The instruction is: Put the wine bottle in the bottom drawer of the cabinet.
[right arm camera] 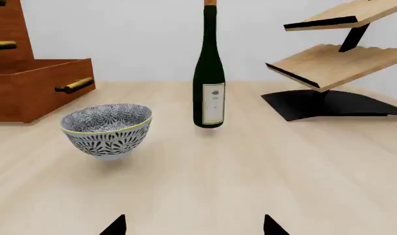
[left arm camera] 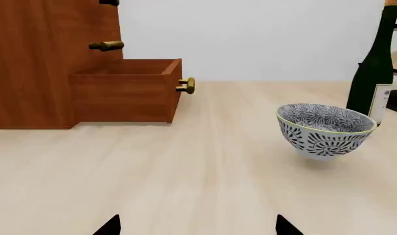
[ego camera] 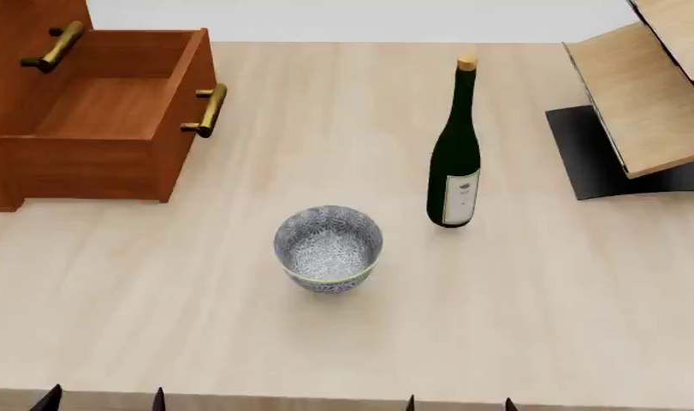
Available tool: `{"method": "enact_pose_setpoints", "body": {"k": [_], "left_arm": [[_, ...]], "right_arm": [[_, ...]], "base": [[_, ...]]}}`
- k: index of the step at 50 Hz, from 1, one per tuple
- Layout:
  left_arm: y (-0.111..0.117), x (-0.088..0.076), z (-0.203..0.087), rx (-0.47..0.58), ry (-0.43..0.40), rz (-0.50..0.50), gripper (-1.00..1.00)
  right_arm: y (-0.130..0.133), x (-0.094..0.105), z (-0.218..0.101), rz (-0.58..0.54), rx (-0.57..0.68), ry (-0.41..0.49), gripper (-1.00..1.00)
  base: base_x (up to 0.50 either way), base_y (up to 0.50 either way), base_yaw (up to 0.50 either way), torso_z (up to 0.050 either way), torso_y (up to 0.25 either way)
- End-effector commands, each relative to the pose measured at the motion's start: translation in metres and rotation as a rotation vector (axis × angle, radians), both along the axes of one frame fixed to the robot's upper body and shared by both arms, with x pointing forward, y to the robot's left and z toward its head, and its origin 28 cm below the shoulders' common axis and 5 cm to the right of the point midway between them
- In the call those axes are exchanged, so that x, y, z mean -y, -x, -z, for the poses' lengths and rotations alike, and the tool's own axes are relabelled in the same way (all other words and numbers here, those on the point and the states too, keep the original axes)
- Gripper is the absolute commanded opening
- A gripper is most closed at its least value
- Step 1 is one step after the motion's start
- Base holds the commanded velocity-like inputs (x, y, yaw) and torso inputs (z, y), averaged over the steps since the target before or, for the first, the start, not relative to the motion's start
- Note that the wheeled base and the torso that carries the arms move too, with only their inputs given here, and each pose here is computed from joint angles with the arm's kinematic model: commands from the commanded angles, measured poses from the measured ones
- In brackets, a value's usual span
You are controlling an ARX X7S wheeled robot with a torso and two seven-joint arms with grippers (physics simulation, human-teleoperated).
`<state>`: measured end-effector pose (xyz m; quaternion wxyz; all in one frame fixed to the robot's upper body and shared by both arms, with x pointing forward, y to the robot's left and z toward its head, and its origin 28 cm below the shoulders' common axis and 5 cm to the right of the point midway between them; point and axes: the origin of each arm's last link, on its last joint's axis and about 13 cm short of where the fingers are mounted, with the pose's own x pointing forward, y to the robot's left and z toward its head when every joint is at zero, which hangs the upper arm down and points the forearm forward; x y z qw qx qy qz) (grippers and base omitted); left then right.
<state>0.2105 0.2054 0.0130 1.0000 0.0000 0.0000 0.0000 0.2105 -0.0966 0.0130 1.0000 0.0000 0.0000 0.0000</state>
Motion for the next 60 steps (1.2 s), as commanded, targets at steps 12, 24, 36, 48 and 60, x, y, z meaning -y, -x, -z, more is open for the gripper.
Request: {"method": "enact_pose_setpoints", "body": {"k": [12,24,36,48,60], "left_arm": [[-0.017,0.007,-0.003,0.006,-0.026,0.021,1.0],[-0.018,0.009,-0.014,0.013,-0.038,0.01,1.0],[-0.018,0.009,-0.014,0.013,-0.038,0.01,1.0],[-0.018,0.009,-0.014,0.013,-0.038,0.01,1.0],[-0.019,0.009,-0.018,0.005,-0.038,0.012,1.0]], "right_arm": [[-0.002,-0.001,0.005,0.002,0.015,0.071,1.0],[-0.002,-0.002,0.005,-0.005,0.002,0.063,1.0],[-0.002,-0.002,0.005,-0.005,0.002,0.063,1.0],[-0.002,-0.002,0.005,-0.005,0.002,0.063,1.0],[-0.003,-0.002,0.001,-0.012,0.003,0.056,1.0]], "base": [[0.0,0.0,0.0,0.0,0.0],[0.0,0.0,0.0,0.035,0.036],[0.0,0.0,0.0,0.05,0.056],[0.0,0.0,0.0,0.05,0.057],[0.0,0.0,0.0,0.05,0.056]]}}
